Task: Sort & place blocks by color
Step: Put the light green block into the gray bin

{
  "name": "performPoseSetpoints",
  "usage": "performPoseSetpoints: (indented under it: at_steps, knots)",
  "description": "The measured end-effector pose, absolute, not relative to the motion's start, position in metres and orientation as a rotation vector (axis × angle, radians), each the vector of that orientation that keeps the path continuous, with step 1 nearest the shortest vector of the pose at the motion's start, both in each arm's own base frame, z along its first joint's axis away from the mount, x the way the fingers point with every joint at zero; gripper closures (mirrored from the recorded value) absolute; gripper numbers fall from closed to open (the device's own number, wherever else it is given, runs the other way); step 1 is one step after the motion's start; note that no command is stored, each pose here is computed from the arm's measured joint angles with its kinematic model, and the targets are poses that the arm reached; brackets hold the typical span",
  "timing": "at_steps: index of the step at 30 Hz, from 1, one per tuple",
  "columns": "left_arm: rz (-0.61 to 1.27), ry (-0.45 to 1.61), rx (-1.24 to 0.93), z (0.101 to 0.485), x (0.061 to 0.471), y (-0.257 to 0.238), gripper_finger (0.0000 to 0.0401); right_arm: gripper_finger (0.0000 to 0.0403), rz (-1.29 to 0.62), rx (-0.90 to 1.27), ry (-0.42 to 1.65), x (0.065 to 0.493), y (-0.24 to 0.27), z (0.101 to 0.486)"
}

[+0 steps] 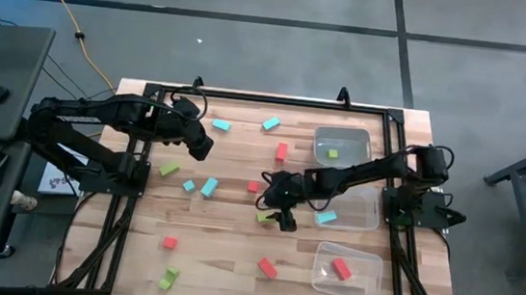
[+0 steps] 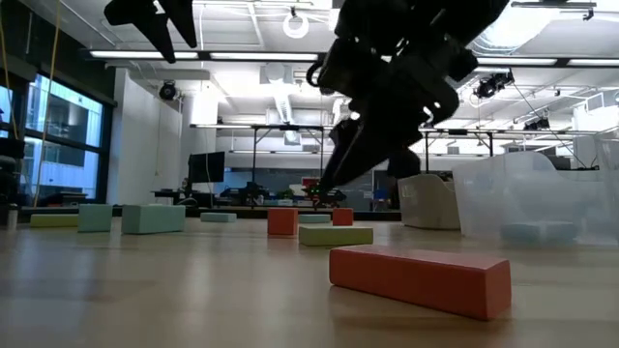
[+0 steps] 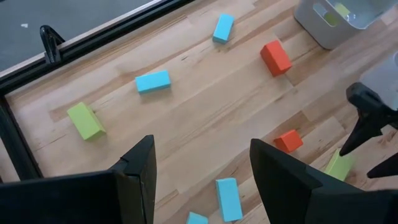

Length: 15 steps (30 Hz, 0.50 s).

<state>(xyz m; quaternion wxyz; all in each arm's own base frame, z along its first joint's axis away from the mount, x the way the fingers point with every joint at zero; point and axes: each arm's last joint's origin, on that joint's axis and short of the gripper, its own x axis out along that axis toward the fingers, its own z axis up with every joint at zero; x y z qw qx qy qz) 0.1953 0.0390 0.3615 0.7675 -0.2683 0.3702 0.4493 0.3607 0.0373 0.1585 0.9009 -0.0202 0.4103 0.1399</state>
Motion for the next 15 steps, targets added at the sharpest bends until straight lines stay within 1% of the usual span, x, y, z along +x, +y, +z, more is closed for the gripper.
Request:
performPoseSetpoints:
  at_steps: [15]
  knots:
    - [0.966,0.817,-0.569,0.361,0.195,0.039,0.0219,0.0176,0.32,-0.017,0.889,0.364,0.041,0.14]
